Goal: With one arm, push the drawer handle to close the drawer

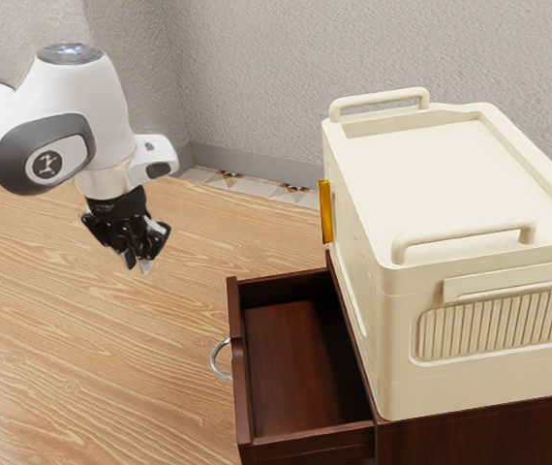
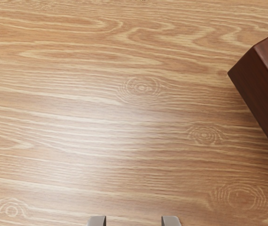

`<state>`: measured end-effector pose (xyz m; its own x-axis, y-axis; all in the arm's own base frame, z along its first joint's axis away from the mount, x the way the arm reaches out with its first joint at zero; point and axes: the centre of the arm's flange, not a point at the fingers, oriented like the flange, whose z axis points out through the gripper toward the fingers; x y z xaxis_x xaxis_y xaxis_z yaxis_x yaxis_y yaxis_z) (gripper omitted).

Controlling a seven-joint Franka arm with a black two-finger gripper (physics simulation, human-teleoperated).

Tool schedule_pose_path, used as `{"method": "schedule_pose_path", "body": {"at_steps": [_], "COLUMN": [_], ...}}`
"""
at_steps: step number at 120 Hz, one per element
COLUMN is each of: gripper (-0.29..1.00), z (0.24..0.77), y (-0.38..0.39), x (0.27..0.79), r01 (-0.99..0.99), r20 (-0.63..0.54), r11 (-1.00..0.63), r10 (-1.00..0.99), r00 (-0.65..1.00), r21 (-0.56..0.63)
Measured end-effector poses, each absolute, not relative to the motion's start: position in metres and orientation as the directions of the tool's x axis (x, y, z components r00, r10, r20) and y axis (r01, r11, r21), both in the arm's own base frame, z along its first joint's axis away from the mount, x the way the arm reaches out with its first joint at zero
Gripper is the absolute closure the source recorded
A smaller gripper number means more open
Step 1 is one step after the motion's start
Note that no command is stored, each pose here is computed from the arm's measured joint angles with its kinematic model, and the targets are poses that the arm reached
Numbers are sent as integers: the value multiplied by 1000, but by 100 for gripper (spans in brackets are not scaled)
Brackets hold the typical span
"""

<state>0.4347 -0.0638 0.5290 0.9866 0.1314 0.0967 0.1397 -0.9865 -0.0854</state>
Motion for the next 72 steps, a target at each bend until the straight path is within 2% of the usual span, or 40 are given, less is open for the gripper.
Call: {"method": "schedule_pose_path", "body": {"at_steps": [26, 54, 72], "gripper": [73, 77, 78], "z": [480, 440, 412], "y": [-79, -105, -113], "x": [432, 424, 418], "r01": [-79, -367, -487], "r20": [126, 115, 98], "r11": [-989, -914, -853], "r10": [-95, -389, -510], "r00": [988, 914, 855], "r21": [-122, -173, -189]}}
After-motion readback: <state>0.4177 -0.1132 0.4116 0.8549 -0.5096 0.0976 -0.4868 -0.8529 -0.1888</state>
